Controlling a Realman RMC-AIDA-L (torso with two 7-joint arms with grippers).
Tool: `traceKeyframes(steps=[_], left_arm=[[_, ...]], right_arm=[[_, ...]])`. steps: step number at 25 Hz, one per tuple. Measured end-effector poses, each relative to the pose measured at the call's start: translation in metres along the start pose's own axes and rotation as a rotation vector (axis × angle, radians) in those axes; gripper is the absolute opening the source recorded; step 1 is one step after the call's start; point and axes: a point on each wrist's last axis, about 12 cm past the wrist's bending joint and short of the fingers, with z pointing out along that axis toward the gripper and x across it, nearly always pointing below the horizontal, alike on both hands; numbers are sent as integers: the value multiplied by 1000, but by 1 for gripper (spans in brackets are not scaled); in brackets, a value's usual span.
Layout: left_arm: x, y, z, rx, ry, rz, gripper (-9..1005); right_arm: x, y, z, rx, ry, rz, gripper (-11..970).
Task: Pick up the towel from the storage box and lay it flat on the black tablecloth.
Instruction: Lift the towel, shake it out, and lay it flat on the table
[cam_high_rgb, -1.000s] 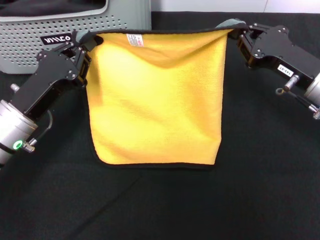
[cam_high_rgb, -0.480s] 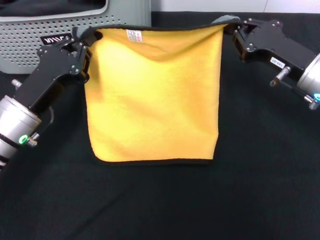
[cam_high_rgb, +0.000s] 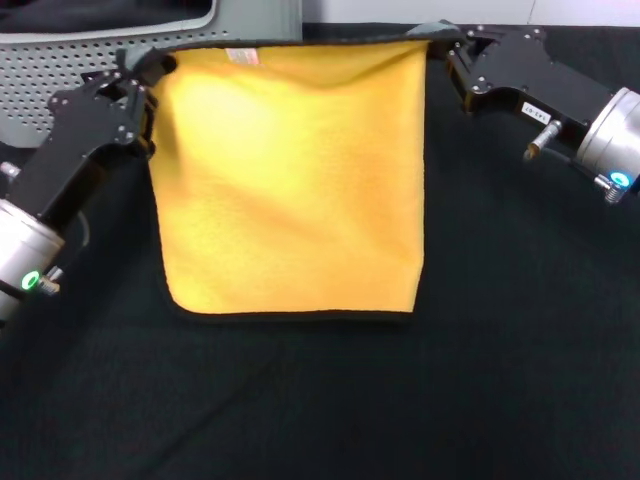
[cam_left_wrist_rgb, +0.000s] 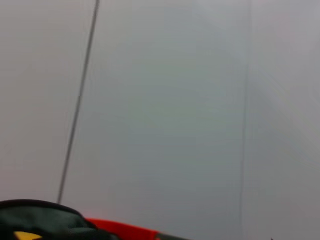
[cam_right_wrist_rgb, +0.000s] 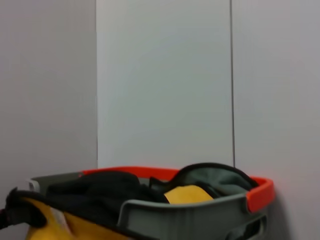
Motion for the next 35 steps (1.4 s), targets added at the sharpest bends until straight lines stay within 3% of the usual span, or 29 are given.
traceKeyframes(steps=[14,25,35], left_arm=[[0,-1,1,-48,-35,91,34],[-1,1,0,-80,-55,102,34],[-3,1,2,-96,-74,120,35]], right_arm=[[3,-6,6,43,58,-75,22],[-7,-2,27,-7,52,-170,22],[-9,-9,32,41,66,-224,22]])
